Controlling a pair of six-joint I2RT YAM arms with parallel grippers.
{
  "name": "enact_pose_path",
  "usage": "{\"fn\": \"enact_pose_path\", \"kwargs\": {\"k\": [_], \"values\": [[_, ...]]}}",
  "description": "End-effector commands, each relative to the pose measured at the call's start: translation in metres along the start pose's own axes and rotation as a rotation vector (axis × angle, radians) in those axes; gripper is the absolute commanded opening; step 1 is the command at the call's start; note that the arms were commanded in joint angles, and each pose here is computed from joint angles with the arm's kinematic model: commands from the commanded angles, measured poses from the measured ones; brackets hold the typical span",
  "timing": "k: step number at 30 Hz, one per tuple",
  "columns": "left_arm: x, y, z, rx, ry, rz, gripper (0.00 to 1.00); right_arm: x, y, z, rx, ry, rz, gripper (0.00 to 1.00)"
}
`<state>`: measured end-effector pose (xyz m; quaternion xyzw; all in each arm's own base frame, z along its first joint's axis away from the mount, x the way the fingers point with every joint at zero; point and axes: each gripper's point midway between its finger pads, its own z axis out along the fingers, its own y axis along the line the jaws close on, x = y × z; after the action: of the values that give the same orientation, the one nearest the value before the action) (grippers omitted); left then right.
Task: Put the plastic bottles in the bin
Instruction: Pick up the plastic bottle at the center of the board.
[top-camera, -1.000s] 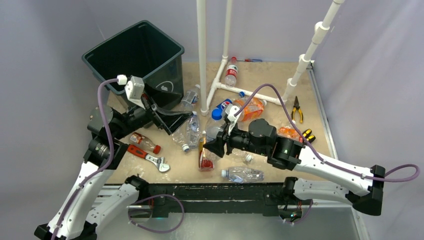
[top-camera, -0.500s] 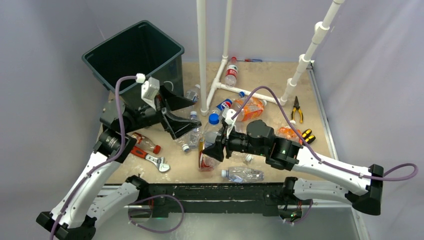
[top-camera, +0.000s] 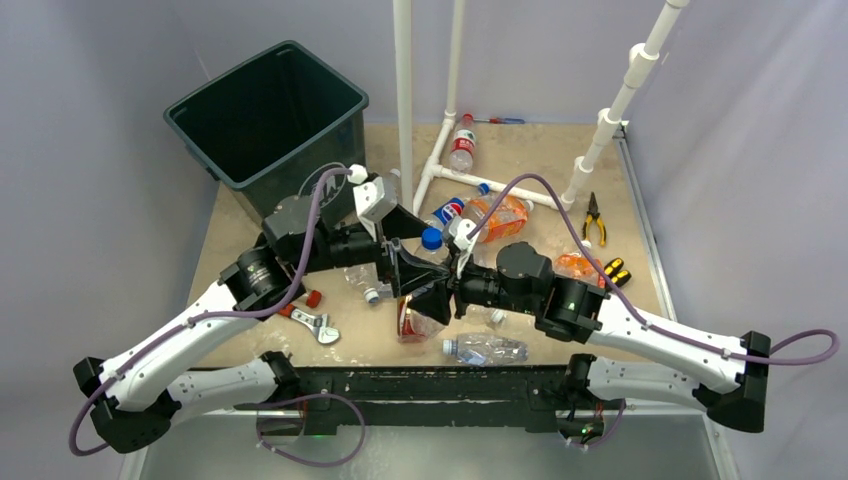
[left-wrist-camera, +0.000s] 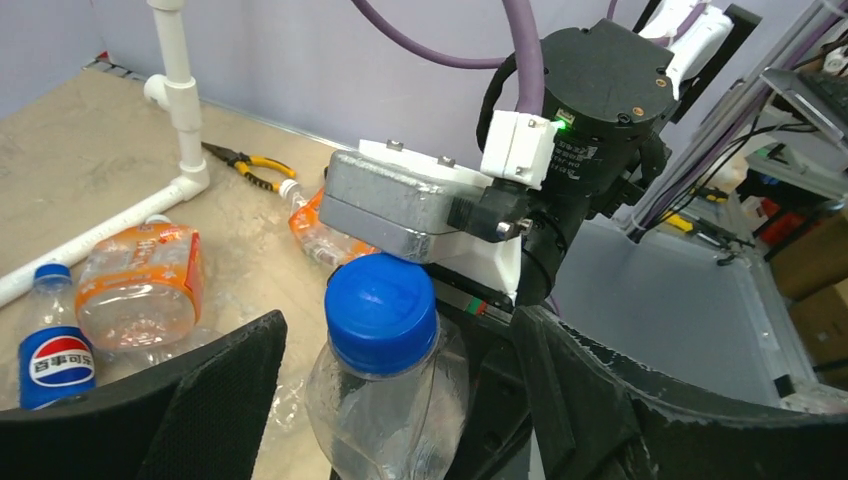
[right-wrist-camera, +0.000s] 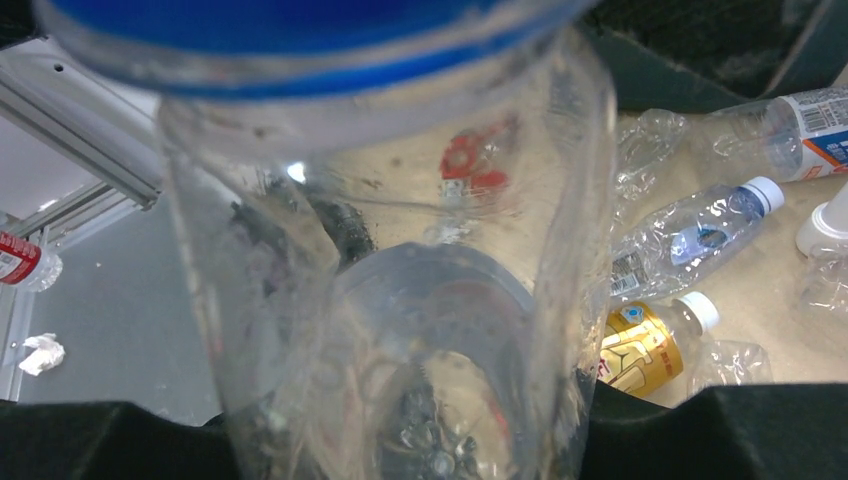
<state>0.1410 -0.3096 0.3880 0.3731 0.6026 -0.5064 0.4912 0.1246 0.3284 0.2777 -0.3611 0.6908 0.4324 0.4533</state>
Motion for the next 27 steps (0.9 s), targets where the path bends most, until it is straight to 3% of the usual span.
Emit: {"fn": "enact_pose_path", "kwargs": {"k": [1, 7, 10, 15, 22, 25, 27], "values": [[-0.015, 0.004, 0.000, -0.054, -0.056, 0.067, 0.81, -0.010, 0.004, -0.004, -0.012, -0.042, -0.002, 0.33], [-0.031, 0.006, -0.001, -0.079, -0.126, 0.064, 0.80, -0.006, 0.005, -0.008, -0.020, -0.048, 0.005, 0.33], [-0.032, 0.007, 0.003, -0.075, -0.142, 0.056, 0.74, -0.007, 0.008, -0.010, -0.036, -0.063, 0.010, 0.33], [-0.029, 0.006, 0.012, -0.050, -0.118, 0.032, 0.61, -0.005, 0.008, -0.010, -0.042, -0.060, 0.012, 0.33], [-0.011, -0.001, 0.024, 0.001, -0.051, 0.005, 0.59, -0.009, 0.010, -0.009, -0.052, -0.073, 0.009, 0.33], [-0.012, -0.002, 0.024, -0.008, -0.061, 0.009, 0.49, -0.009, 0.010, -0.007, -0.051, -0.071, 0.006, 0.33], [-0.016, -0.004, 0.021, -0.008, -0.076, 0.019, 0.37, -0.009, 0.010, -0.007, -0.054, -0.069, 0.003, 0.33]]}}
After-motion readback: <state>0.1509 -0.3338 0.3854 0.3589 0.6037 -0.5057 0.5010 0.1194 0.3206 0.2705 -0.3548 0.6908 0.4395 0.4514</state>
